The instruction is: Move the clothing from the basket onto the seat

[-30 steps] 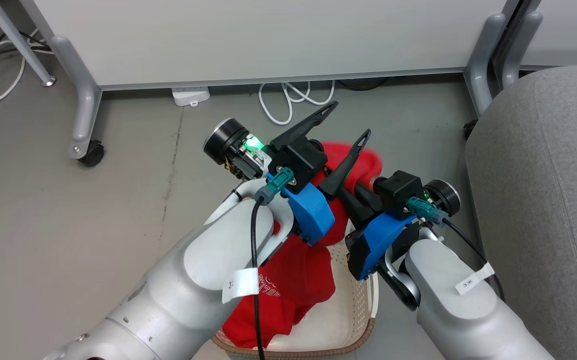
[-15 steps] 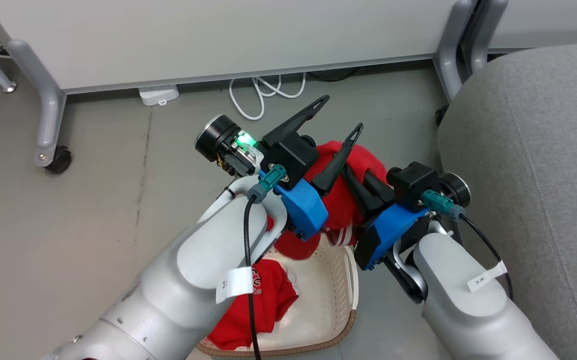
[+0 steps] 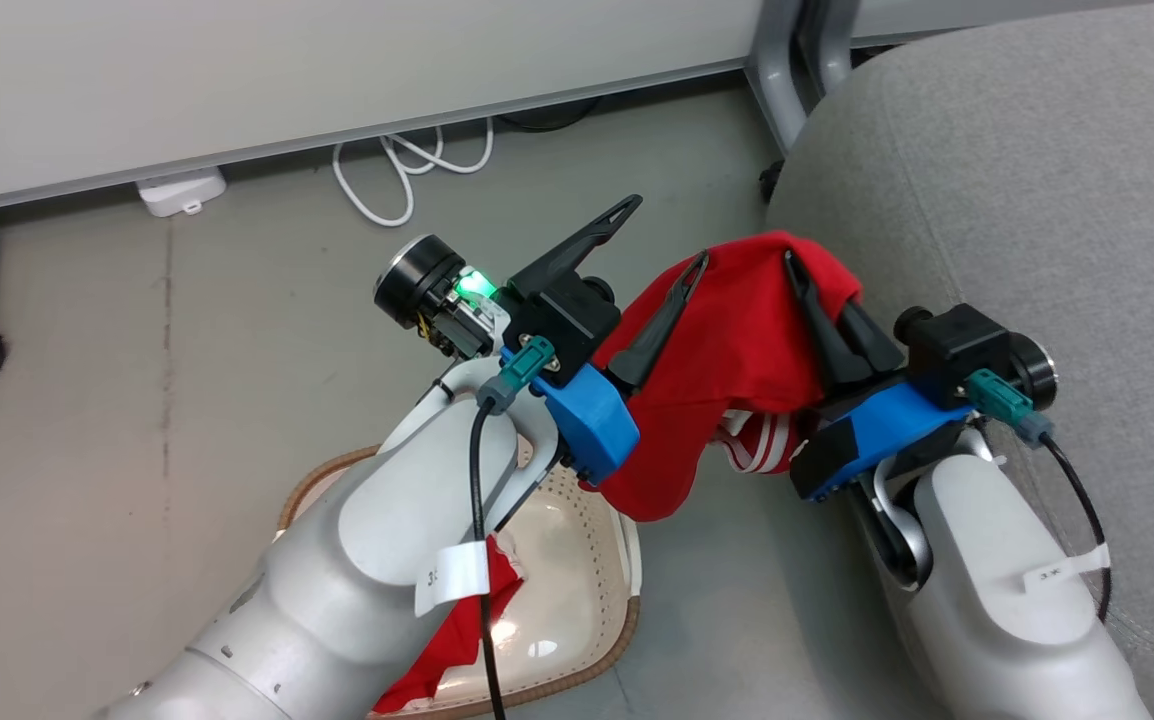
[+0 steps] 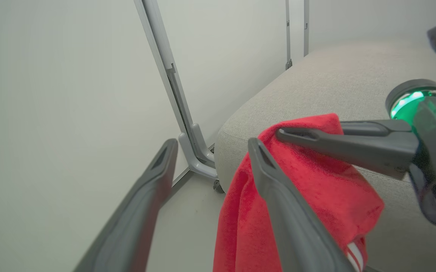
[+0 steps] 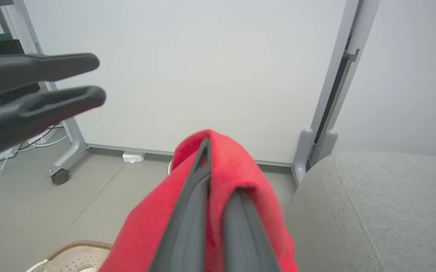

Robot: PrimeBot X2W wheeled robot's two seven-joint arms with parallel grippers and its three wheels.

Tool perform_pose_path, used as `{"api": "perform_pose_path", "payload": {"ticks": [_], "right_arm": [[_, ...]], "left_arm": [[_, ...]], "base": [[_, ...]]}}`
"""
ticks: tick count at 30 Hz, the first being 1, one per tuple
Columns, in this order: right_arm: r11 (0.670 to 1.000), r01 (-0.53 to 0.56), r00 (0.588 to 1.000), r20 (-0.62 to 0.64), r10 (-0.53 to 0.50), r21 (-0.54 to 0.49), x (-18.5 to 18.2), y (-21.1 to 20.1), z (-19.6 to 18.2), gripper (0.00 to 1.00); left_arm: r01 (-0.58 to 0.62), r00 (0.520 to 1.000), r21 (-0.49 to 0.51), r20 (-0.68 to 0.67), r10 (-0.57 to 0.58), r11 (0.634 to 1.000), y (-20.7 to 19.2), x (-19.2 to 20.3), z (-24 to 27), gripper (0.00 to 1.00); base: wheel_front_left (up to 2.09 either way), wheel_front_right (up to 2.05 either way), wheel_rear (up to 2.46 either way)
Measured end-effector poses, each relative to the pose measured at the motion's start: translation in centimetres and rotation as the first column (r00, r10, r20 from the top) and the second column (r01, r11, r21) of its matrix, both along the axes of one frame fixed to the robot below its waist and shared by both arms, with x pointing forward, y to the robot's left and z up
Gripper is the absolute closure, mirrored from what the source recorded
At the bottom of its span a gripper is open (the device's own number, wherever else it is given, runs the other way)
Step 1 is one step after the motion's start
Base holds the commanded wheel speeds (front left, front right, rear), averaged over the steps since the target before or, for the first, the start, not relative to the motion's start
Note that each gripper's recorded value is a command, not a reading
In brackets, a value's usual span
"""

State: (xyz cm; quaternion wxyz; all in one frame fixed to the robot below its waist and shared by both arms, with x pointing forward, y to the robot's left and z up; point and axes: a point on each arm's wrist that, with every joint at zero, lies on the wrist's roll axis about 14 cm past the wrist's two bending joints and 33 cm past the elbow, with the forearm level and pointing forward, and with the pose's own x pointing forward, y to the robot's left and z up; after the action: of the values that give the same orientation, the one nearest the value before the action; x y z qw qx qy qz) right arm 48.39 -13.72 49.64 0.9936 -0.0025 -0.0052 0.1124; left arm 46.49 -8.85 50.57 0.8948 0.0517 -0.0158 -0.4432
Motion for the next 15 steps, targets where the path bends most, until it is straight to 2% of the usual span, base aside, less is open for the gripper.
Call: {"api": "perform_pose_path", "payload": {"ticks": [8,15], "right_arm": [[0.981,0.189,0.982,0.030,-0.188,-0.033,-2.1,-6.9,0.5,1.00],[0.945,0.322,0.946,0.046,-0.320,-0.048,-5.3,-11.7,1.0,1.00]], "left_arm": [[0.098,0.995,-0.026,-0.014,-0.098,0.995,-3.4,-1.2,-0.7,0.00],[0.216,0.975,-0.057,-0.031,-0.218,0.975,-6.9,-3.7,-1.4,0.00]], "base": [[0.00,0.00,0.00],[0.00,0.00,0.00]]}}
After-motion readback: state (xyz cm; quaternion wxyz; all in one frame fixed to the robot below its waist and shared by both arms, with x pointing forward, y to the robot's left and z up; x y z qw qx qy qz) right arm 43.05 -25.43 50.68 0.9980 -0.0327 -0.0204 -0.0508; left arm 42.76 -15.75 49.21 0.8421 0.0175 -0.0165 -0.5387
